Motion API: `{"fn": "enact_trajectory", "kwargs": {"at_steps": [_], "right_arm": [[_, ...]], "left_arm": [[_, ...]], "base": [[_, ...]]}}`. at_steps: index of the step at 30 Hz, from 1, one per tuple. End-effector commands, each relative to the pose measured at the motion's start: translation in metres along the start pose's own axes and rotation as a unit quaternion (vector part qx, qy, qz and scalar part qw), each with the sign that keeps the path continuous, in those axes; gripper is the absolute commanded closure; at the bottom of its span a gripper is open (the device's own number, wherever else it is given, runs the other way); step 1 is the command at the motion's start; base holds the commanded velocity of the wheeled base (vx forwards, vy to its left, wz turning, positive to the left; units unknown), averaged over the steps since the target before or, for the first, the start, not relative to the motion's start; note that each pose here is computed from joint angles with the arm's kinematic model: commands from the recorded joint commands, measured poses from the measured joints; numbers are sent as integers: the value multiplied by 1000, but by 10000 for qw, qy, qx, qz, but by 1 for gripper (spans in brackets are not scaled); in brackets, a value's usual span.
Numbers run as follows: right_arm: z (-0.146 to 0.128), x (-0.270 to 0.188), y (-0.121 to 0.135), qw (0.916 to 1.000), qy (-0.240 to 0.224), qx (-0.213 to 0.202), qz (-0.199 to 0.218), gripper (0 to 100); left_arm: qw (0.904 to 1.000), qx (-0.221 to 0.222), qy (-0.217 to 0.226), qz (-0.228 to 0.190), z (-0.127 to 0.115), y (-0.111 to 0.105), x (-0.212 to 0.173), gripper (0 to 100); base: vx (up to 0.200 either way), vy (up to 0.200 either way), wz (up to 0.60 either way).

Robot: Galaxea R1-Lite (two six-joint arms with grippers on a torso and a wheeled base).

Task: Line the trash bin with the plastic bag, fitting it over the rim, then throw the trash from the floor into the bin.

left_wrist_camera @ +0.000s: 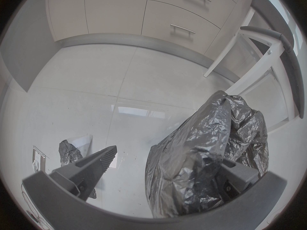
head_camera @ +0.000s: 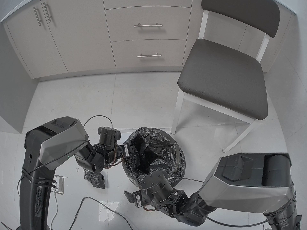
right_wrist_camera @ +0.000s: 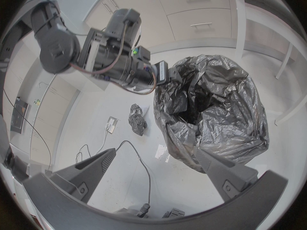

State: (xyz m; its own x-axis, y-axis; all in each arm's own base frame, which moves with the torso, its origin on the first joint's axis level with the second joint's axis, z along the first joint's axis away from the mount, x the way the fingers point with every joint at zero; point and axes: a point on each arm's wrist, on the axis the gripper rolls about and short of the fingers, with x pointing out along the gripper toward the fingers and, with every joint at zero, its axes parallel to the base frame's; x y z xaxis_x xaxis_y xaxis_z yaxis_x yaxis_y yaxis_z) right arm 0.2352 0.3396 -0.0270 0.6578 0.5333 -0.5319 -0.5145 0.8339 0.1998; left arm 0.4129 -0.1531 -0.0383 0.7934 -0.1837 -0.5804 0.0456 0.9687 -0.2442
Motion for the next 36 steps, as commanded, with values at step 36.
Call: {"fn": "enact_trajectory", "kwargs": {"at_steps": [36], "right_arm": [[49, -35, -94, 9777, -1362, 1594, 137, 0]], "left_arm": [[9929, -874, -127, 798, 70, 67, -65, 0]], "base": [[0, 0, 0]]}}
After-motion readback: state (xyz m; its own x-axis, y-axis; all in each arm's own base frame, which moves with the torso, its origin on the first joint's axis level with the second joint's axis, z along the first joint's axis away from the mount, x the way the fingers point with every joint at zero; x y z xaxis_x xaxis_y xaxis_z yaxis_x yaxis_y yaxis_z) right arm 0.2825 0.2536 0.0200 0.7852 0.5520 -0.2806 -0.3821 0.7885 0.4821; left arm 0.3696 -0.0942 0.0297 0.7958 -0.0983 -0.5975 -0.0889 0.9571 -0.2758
